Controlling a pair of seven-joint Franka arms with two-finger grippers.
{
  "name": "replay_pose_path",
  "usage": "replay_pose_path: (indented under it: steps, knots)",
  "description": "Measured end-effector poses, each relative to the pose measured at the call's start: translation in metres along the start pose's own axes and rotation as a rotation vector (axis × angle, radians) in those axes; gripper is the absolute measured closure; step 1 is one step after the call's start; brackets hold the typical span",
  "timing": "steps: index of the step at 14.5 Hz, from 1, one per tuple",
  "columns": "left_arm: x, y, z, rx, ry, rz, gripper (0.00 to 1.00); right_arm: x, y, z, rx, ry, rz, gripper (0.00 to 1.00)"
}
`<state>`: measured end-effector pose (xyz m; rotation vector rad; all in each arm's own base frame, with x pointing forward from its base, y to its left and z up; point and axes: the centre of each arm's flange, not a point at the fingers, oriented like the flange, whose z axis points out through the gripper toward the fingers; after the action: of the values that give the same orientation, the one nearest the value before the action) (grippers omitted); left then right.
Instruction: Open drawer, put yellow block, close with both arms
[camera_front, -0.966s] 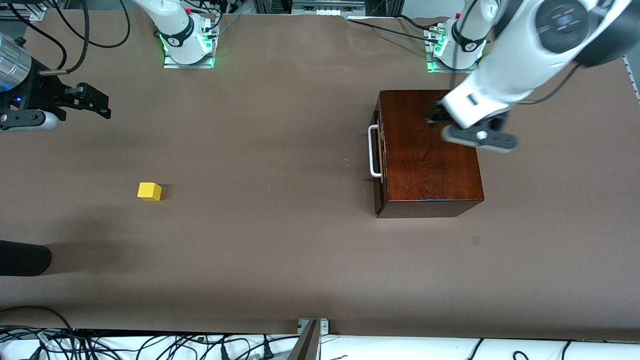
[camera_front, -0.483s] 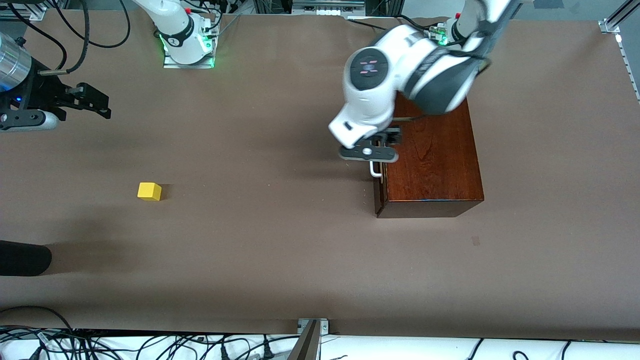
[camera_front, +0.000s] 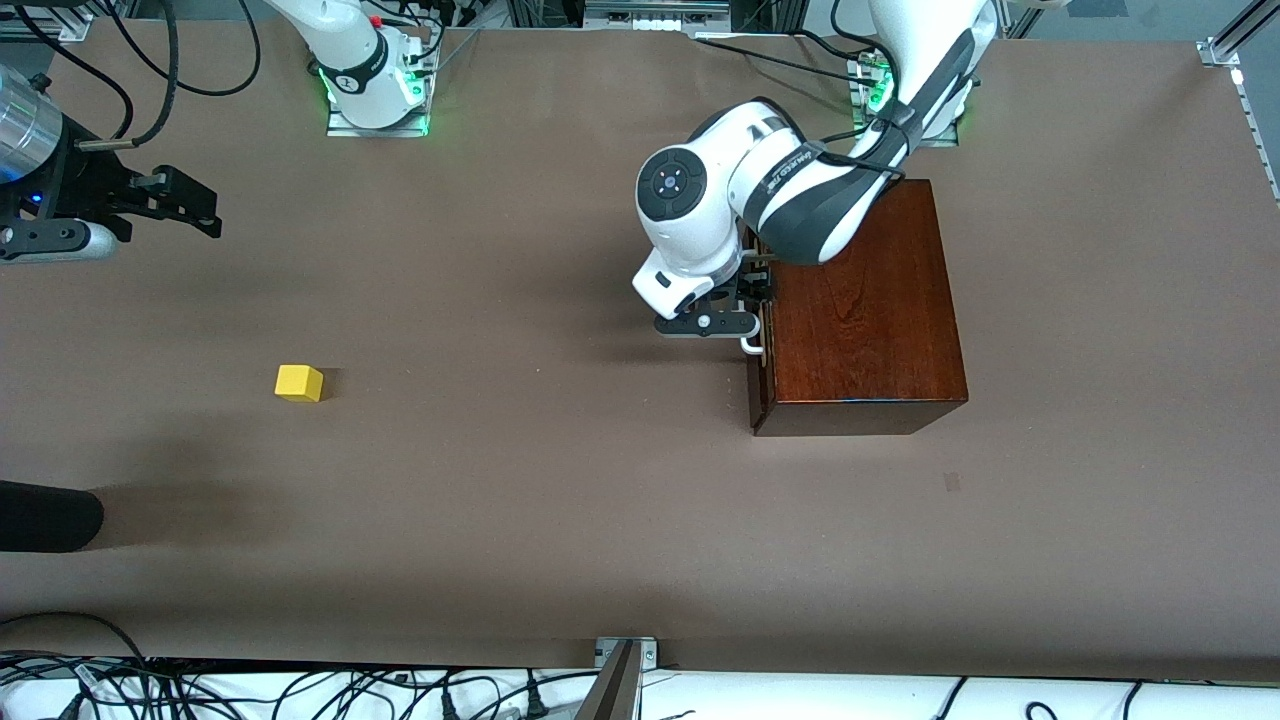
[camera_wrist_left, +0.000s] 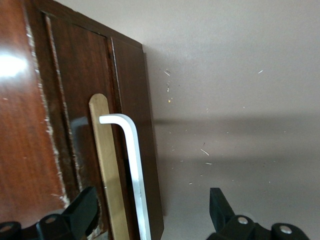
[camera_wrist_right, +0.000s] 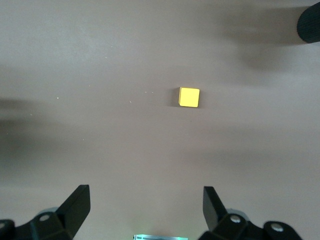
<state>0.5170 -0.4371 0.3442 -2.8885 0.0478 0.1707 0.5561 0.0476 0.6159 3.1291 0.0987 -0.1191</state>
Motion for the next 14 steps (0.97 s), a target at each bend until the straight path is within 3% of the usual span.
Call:
replay_pose_path:
  steps: [7, 14]
  knots:
    - [-0.025, 0.025, 0.031, 0.087, 0.009, 0.002, 0.0, 0.003, 0.0, -0.002, 0.0, 0.027, 0.0, 0.0]
    - [-0.029, 0.04, 0.06, 0.139, 0.031, -0.014, 0.0, 0.016, 0.005, 0.019, 0.0, -0.008, 0.01, 0.0]
